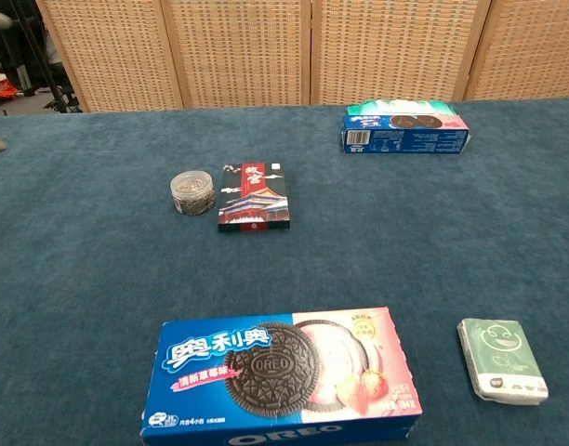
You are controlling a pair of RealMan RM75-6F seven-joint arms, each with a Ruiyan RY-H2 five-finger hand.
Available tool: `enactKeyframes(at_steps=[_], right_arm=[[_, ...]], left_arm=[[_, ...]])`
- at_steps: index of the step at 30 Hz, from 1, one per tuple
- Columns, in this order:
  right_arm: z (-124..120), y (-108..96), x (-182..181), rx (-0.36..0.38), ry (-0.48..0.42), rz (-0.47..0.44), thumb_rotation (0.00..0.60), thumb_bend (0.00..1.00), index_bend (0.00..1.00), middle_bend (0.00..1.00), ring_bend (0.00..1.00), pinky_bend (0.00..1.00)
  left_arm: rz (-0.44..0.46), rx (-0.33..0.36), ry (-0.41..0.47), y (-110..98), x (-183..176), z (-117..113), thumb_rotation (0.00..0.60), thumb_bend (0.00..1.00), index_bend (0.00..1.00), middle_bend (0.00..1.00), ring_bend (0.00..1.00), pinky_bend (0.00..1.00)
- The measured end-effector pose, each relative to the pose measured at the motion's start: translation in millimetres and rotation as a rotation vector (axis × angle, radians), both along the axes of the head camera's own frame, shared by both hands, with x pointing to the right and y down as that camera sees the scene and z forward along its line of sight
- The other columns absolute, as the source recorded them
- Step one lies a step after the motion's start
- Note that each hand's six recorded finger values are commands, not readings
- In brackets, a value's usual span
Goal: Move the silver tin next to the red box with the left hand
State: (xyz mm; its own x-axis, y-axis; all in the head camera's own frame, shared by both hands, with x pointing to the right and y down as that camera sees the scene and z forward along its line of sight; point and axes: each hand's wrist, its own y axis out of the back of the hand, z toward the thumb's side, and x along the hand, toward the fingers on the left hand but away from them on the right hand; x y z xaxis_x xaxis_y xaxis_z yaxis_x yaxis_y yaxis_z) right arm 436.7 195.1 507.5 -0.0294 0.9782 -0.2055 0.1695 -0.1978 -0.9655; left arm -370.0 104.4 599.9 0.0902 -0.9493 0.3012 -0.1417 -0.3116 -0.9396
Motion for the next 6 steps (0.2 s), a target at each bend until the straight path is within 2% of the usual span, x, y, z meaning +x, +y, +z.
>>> enactKeyframes(at_steps=[4, 6], right_arm=[[0.2, 2.3, -2.7, -0.01, 0.011, -0.017, 0.6, 0.0, 0.0, 0.0, 0.0, 0.0], [1.0, 3.6, -4.2, -0.014, 0.019, -0.025, 0.6, 0.0, 0.0, 0.0, 0.0, 0.0]], left_arm=[[-0.087, -0.042, -0.013, 44.5, -49.6, 0.8, 0.6, 0.0, 0.0, 0.0, 0.0, 0.0], [-0.125, -0.041, -0.009, 56.7, -67.2, -1.0, 0.6, 0.0, 0.0, 0.0, 0.0, 0.0]])
